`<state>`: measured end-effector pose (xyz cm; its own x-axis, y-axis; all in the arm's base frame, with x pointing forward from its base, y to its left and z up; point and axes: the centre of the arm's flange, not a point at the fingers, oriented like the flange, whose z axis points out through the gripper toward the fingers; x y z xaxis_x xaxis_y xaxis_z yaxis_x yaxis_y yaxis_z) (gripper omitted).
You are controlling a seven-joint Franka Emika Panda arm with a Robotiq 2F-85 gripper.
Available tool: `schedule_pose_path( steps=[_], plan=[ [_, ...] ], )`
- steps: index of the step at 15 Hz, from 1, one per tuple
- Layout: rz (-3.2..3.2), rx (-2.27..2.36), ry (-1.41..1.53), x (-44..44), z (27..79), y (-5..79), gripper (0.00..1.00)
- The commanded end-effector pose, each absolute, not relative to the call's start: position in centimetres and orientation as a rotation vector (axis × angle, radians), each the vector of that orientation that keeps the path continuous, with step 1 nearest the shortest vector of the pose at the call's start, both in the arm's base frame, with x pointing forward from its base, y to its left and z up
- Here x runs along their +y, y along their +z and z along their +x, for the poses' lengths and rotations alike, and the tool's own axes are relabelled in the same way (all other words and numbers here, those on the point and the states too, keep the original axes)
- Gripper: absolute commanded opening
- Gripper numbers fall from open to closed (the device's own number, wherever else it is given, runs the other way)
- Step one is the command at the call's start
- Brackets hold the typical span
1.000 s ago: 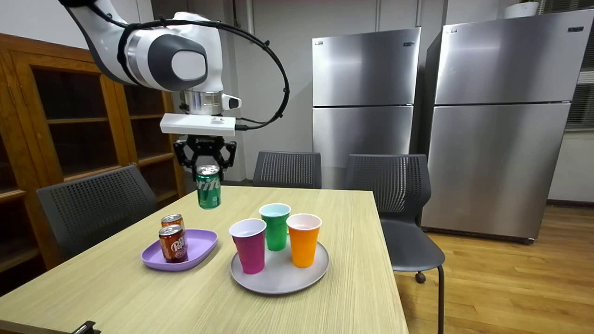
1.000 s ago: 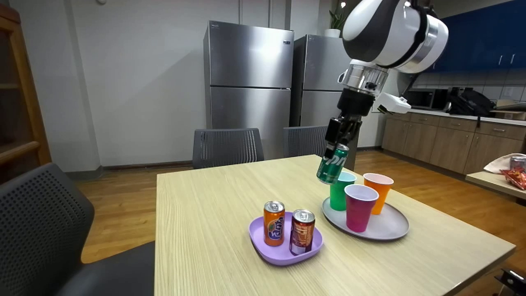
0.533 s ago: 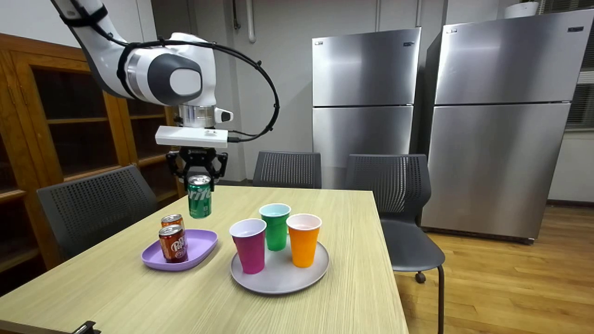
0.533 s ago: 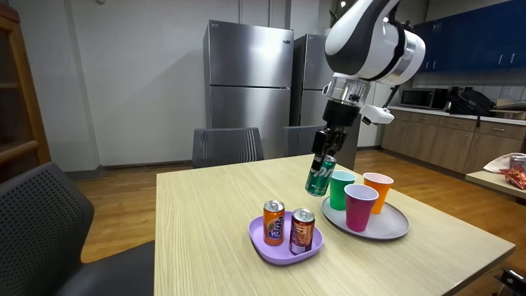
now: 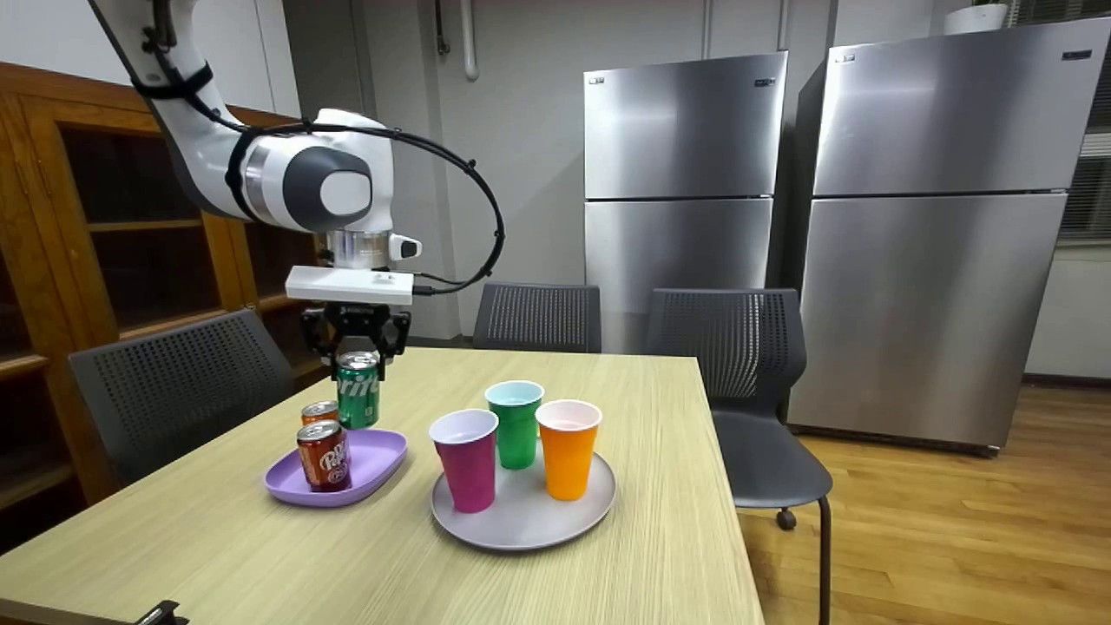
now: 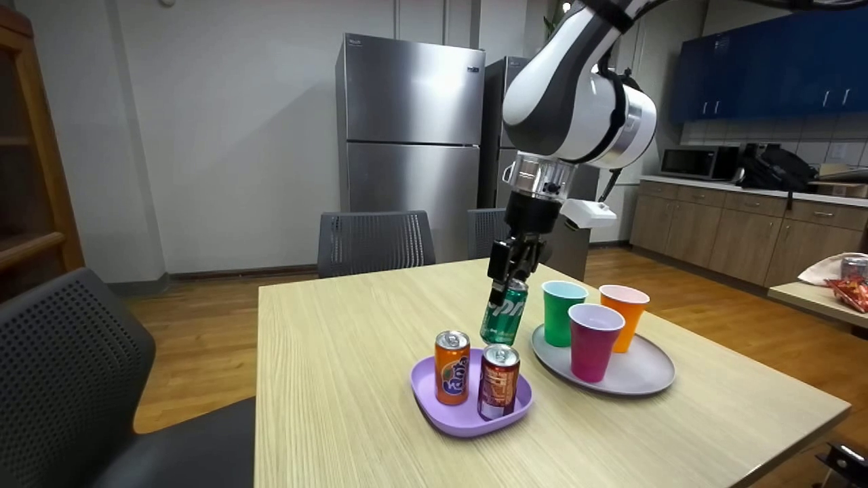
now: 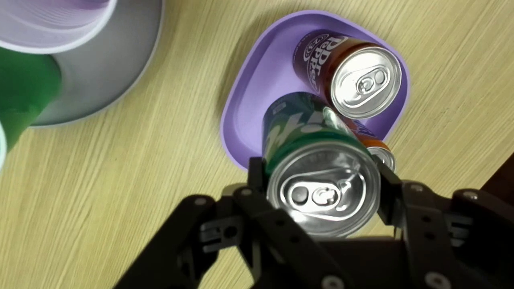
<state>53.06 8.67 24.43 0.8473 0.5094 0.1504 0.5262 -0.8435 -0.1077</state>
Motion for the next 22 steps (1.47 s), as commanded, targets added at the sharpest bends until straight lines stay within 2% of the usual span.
schedule_pose_path(
  steps=[1, 10, 22],
  plan=[
    [-2.899, -0.813, -0.181, 10.8, 54.9, 23.5, 0.38],
    [-2.944, -0.819, -0.138, 11.8, 56.2, 19.2, 0.38],
    [-2.957, -0.818, -0.116, 12.1, 56.5, 17.5, 0.38]
  ],
)
